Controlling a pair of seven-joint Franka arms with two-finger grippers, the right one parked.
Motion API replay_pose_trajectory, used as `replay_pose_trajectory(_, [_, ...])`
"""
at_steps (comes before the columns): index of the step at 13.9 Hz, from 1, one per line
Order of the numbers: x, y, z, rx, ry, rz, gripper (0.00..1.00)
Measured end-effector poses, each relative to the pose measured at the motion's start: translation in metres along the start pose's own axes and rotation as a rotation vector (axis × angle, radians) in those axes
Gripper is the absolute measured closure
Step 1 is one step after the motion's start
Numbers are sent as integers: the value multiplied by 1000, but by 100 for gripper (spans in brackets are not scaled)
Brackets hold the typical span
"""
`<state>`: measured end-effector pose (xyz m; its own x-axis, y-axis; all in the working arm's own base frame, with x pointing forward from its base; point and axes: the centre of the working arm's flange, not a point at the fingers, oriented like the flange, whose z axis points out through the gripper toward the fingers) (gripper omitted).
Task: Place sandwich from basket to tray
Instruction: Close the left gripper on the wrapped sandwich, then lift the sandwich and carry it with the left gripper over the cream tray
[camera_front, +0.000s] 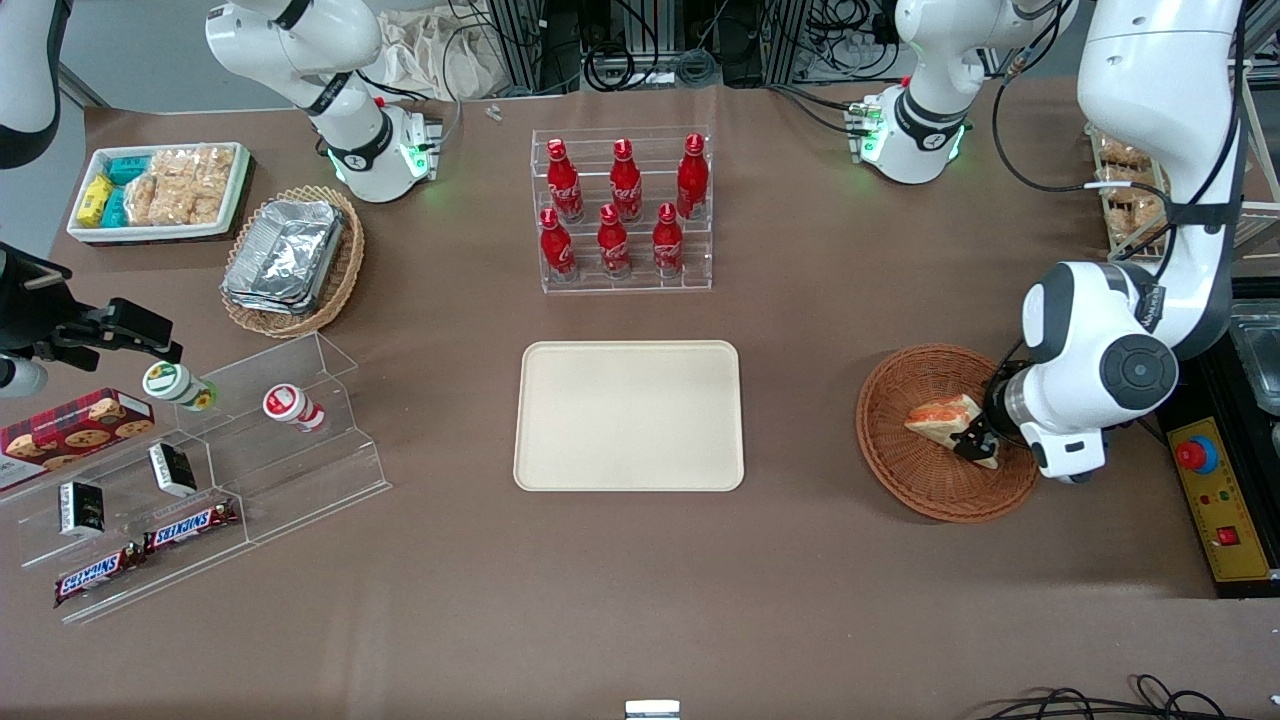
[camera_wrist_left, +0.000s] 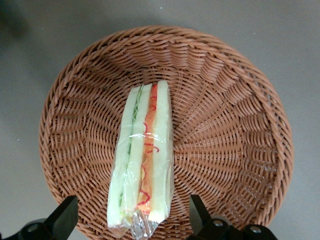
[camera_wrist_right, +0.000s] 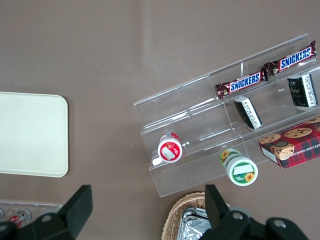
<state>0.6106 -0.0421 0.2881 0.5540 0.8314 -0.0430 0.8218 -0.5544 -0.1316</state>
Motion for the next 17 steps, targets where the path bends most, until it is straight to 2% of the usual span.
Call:
replay_pose_trajectory(10, [-2, -1, 47, -10, -4, -42, 0])
replay_pose_trajectory(12, [-2, 1, 51, -10, -4, -54, 19])
replay_pose_trajectory(15, [-8, 10, 46, -25, 5, -70, 52])
replay_pose_trajectory(17, [-16, 21, 41, -36, 13, -81, 63])
